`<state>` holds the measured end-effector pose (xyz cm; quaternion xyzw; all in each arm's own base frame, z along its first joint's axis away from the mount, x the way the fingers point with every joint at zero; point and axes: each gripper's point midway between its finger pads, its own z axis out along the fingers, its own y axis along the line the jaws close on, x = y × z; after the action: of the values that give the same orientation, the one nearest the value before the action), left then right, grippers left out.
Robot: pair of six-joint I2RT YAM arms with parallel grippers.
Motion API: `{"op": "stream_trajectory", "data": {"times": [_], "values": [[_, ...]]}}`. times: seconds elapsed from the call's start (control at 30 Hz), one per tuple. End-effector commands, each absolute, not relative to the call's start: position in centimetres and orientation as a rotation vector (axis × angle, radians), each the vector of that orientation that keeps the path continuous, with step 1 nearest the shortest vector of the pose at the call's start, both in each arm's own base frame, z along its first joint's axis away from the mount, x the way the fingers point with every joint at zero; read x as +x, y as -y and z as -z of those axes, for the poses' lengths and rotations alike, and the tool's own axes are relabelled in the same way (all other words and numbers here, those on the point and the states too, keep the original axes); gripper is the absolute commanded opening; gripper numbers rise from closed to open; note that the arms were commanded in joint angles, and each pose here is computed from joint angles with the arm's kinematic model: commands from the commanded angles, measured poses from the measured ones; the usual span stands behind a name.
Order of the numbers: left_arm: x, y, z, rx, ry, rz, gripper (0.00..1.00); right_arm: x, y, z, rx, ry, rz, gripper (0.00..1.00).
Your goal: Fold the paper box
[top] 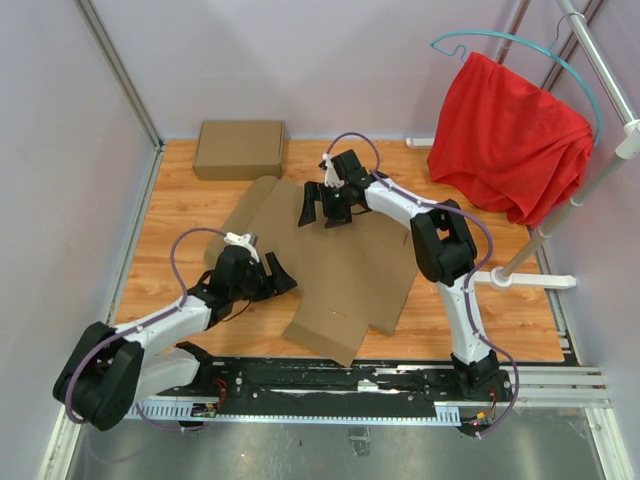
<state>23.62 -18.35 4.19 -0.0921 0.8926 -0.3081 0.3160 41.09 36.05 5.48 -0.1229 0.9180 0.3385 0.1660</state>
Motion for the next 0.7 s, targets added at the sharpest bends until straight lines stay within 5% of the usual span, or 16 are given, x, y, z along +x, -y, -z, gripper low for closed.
{"op": "stream_trajectory", "data": {"times": [0.0, 0.43, 0.67], "values": [[21.8, 17.6, -4.5, -0.269, -2.403, 0.780, 0.77, 40.0, -38.5, -6.5, -0.490, -2.560, -1.066, 1.00], [30.1, 14.2, -12.9, -0.275, -2.193, 0.420, 0.83, 37.4, -31.7, -16.4, -0.441, -2.409, -0.743, 0.98], [36.8, 13.3, -10.8, -0.328, -2.229, 0.338, 0.83, 31.2, -23.6, -13.3, -0.259, -2.555, -0.500, 0.98]]}}
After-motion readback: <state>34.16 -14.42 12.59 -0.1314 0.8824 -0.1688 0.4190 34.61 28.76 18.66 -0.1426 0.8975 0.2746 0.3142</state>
